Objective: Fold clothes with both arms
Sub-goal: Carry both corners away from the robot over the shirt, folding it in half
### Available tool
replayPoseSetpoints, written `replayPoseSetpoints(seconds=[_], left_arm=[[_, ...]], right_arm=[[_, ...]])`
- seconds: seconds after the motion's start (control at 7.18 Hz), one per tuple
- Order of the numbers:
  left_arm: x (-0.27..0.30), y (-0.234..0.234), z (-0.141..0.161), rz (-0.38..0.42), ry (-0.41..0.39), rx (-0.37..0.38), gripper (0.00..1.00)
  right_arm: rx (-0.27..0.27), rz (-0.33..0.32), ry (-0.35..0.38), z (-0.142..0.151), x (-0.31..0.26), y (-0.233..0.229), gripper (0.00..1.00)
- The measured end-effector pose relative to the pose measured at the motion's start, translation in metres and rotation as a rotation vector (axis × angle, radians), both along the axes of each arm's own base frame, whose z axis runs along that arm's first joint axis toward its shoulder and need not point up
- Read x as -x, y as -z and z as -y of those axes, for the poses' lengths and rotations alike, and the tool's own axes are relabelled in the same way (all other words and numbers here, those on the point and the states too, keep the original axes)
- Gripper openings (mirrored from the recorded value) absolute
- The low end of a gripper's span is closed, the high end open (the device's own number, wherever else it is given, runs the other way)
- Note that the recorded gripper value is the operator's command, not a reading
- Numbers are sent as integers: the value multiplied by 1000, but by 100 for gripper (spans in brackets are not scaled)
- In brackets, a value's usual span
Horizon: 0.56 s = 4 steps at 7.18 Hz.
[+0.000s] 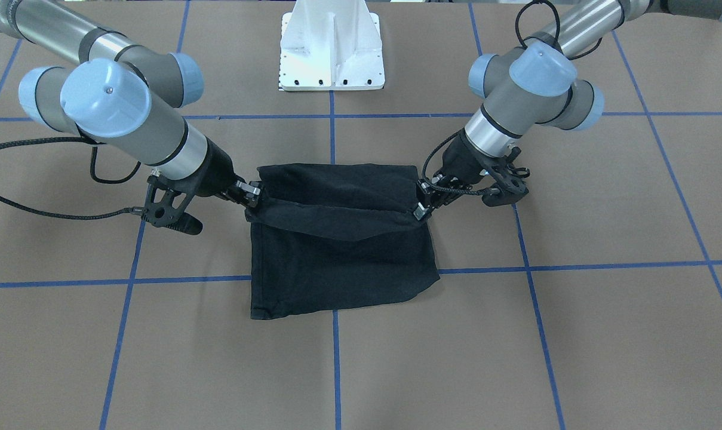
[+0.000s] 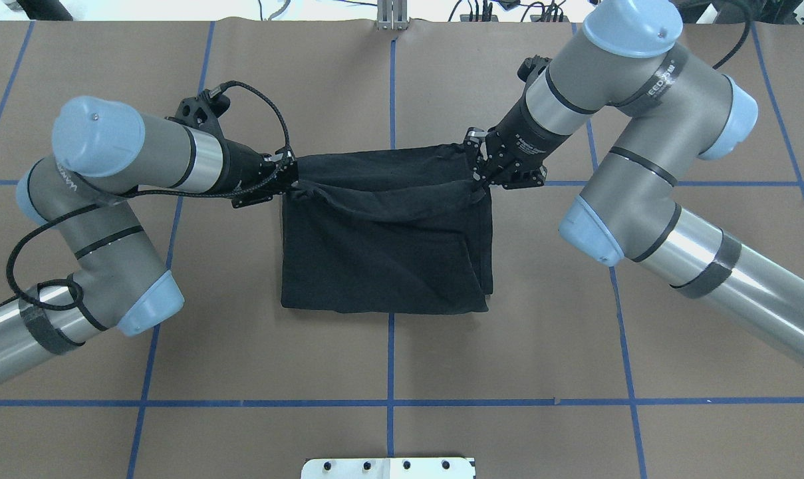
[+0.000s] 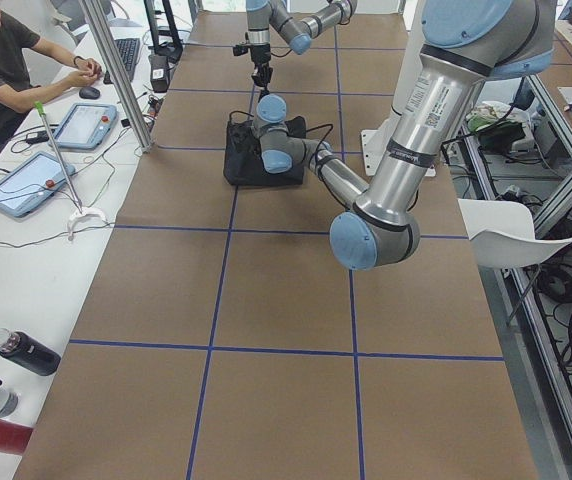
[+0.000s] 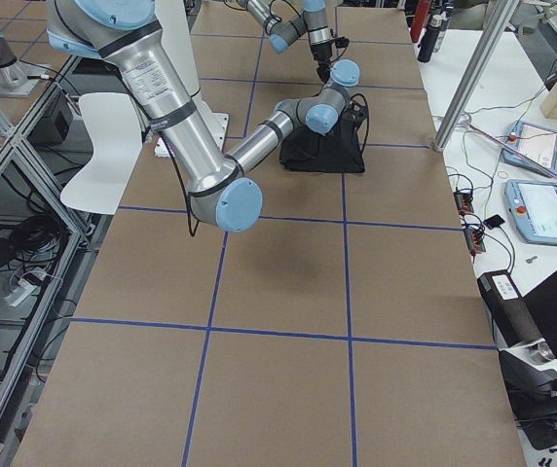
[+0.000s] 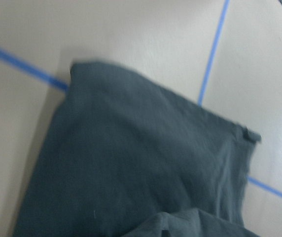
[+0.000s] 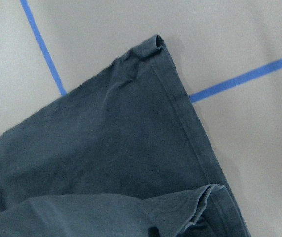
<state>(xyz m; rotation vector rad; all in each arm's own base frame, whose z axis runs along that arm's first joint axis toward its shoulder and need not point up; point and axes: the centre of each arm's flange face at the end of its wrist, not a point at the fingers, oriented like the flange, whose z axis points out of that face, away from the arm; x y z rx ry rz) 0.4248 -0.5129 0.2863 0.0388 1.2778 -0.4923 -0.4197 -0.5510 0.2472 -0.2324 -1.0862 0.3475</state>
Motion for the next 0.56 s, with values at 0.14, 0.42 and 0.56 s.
replayPoseSetpoints(seconds=[0.14, 0.42, 0.56], left_arm=[[-1, -13, 12, 12, 14, 7, 0], [-17, -22, 37, 27, 46, 16, 0], [-27, -22, 49, 35, 66, 17, 0]], right_arm=[[-9, -16, -27, 18, 11, -12, 0], [-29, -34, -63, 42, 28, -35, 0], [-38, -38, -75, 50, 36, -40, 0]])
